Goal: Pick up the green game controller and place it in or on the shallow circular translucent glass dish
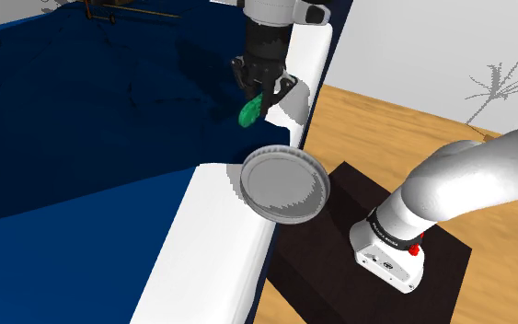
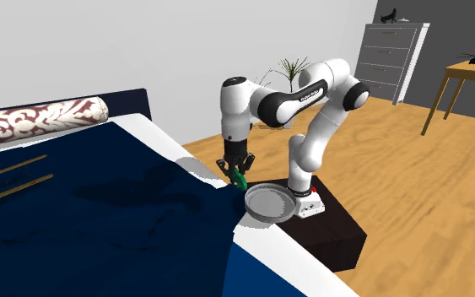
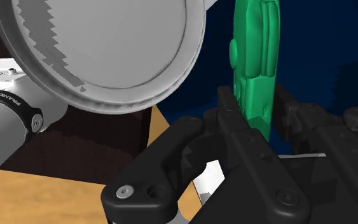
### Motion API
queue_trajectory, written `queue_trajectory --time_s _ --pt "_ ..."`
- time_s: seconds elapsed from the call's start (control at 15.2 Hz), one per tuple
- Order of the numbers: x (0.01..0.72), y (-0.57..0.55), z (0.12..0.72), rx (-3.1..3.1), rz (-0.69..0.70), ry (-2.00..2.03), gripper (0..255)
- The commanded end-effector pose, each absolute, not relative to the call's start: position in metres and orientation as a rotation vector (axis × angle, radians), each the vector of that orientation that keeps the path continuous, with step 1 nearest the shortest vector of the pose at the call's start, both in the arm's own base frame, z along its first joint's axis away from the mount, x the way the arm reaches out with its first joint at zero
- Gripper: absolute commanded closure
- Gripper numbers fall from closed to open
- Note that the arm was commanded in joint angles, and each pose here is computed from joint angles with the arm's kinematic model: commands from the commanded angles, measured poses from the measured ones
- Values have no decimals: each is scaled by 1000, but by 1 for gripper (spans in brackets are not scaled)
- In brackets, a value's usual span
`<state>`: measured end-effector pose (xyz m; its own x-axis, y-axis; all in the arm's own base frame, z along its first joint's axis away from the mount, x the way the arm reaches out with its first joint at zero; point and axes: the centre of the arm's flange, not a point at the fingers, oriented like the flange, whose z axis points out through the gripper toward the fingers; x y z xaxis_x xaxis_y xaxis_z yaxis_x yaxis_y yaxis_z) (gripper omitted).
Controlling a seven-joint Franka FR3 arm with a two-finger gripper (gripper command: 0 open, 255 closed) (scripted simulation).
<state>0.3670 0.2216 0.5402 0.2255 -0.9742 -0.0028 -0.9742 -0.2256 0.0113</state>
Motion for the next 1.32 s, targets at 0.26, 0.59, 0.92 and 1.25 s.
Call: queue_trajectory --time_s 0.26,0.59,0.92,1.25 --pt "287 224 539 2453 -16 -1952 255" --pt "239 225 533 2453 -16 -1952 255" --pt "239 225 506 2453 -16 -1952 255" --pt "239 225 480 2453 -16 -1952 255"
